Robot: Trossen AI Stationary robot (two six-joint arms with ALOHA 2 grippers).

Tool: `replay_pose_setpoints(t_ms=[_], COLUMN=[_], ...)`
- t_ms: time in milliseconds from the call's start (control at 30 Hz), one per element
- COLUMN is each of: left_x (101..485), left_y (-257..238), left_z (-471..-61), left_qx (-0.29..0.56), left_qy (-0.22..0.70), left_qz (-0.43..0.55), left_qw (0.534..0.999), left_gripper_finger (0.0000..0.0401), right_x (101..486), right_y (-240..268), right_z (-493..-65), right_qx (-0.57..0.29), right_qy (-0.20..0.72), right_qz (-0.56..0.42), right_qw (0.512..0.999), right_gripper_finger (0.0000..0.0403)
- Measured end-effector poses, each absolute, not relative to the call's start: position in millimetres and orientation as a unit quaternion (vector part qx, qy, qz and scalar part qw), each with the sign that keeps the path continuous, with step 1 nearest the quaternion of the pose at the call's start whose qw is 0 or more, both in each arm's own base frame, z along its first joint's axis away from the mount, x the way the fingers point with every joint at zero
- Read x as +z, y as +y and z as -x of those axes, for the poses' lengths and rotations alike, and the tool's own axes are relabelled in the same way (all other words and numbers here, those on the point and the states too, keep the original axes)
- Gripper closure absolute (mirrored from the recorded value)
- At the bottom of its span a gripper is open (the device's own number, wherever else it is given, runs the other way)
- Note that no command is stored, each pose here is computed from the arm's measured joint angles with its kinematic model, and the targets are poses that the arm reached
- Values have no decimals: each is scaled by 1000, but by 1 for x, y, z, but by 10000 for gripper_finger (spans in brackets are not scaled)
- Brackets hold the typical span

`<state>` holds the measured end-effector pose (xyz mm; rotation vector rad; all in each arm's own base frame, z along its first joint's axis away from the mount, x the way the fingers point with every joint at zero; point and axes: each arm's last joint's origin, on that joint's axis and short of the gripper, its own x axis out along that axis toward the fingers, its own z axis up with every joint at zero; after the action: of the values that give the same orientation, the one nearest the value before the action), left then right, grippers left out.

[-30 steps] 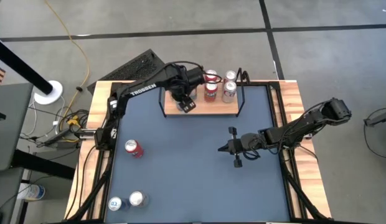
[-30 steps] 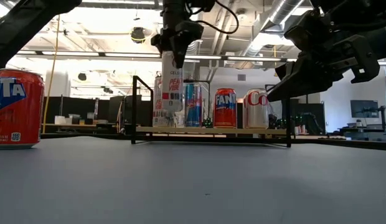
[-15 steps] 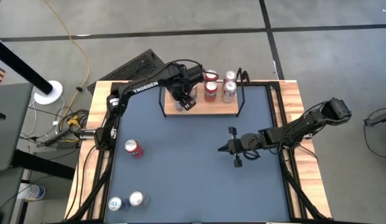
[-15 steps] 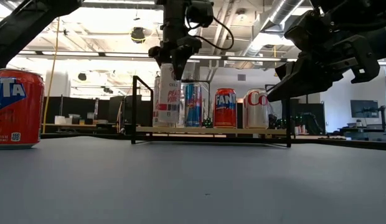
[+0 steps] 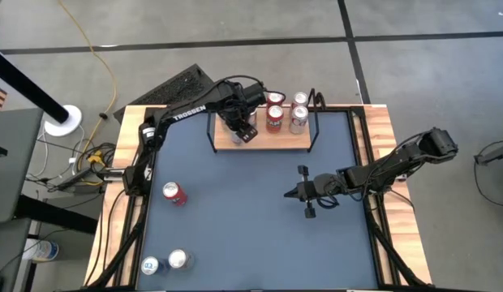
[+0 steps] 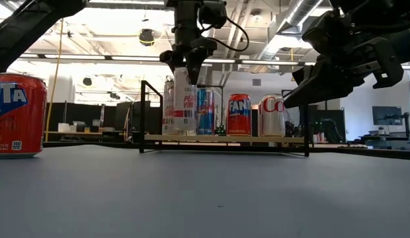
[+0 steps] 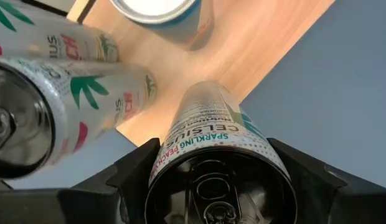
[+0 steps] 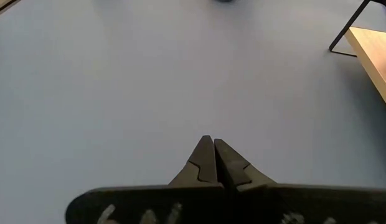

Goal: Place canned beverage on shelf
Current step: Put the white soda can on the shelf aligned with the other white soda can

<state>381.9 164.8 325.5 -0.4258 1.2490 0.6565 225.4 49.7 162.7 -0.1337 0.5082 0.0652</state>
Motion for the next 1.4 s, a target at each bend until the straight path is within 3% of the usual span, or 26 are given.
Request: replay_pose_setpoints(t_ms=[600, 933, 1400], left_x=[319, 321, 320], left_y=[167, 164, 163], left_z=[-387, -392, -388], left_qx=[292, 297, 302], left_qy=[568, 558, 571], left_qz=[193, 169, 178], left_qw=[745, 756, 742], left_gripper_finger=[149, 112, 109], right_x=[163, 163, 163], right_y=[50, 50, 50], right_z=[-225, -225, -225], right_qx=[32, 32, 32], right_qy=[251, 250, 250], right_qz=[66, 66, 66], right_qw=[965, 965, 965], right_gripper_finger=[403, 403, 403])
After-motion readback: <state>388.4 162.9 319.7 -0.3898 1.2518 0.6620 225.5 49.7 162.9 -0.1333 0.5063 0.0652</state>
